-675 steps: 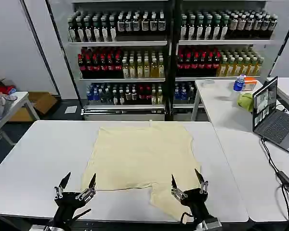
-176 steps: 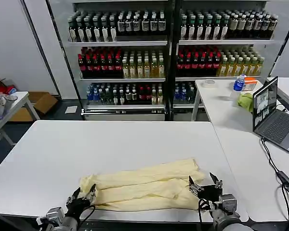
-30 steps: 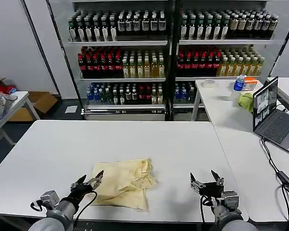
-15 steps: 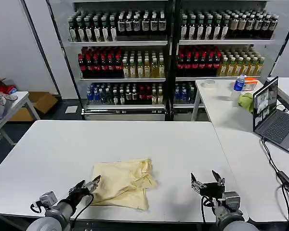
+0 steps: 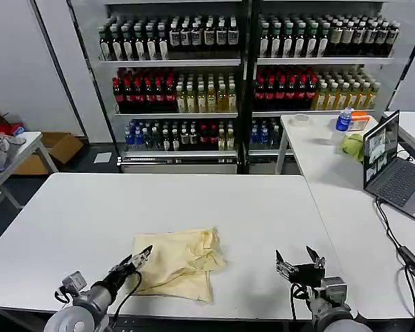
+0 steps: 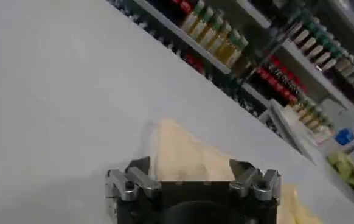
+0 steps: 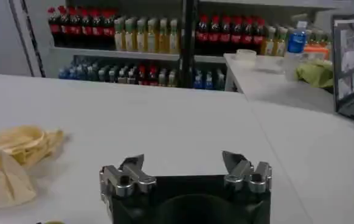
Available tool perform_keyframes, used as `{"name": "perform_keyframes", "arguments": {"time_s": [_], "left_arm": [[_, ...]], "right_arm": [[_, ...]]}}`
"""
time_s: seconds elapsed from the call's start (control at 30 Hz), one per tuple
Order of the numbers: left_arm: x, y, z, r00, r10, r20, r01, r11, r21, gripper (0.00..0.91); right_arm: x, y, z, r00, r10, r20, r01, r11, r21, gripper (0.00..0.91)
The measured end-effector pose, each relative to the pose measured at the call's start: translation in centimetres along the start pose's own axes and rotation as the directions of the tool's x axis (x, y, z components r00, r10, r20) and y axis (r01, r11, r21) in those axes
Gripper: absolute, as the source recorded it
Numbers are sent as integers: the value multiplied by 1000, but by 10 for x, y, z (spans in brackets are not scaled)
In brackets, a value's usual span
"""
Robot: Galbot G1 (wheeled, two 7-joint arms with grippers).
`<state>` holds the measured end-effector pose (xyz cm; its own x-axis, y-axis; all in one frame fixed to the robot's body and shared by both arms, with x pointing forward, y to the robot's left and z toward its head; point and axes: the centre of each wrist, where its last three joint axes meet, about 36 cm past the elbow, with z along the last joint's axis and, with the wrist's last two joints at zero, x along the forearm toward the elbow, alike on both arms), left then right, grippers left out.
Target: Fold and organize the clothes.
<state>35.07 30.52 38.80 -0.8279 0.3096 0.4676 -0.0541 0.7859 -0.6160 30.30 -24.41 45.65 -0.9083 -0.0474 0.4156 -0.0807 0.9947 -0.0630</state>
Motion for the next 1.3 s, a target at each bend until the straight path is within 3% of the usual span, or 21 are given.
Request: {"name": "perform_keyframes", "arguments": {"time_s": [0.03, 0.07, 0.1, 0.57, 0.97, 1.17, 1.3], "left_arm": [[-1, 0, 0, 1000, 6, 0, -6, 1000, 12, 343], [-2, 0, 1, 1000, 10, 0, -10, 1000, 23, 212], [-4, 1, 1, 1000, 14, 1, -14, 999, 33, 20], [-12, 8, 6, 999, 34, 32, -38, 990, 137, 10], [-9, 5, -6, 993, 62, 97, -81, 974, 211, 10], [3, 11, -26, 988, 58, 140, -85, 977, 196, 10], [21, 27, -55, 982, 19, 188, -47, 988, 147, 10]], "right_arm": [[0, 0, 0, 1000, 0, 0, 0, 1000, 0, 907], [0, 0, 0, 1000, 0, -1, 0, 1000, 0, 907], [0, 1, 0, 1000, 0, -1, 0, 1000, -1, 907], [0, 1, -1, 1000, -3, 3, 3, 1000, 0, 907], [-2, 1, -3, 1000, -3, 7, 3, 1000, 0, 907], [-3, -2, -6, 1000, -2, 13, 2, 1000, 0, 907], [-4, -2, -8, 1000, -6, 18, 6, 1000, -5, 907]]}}
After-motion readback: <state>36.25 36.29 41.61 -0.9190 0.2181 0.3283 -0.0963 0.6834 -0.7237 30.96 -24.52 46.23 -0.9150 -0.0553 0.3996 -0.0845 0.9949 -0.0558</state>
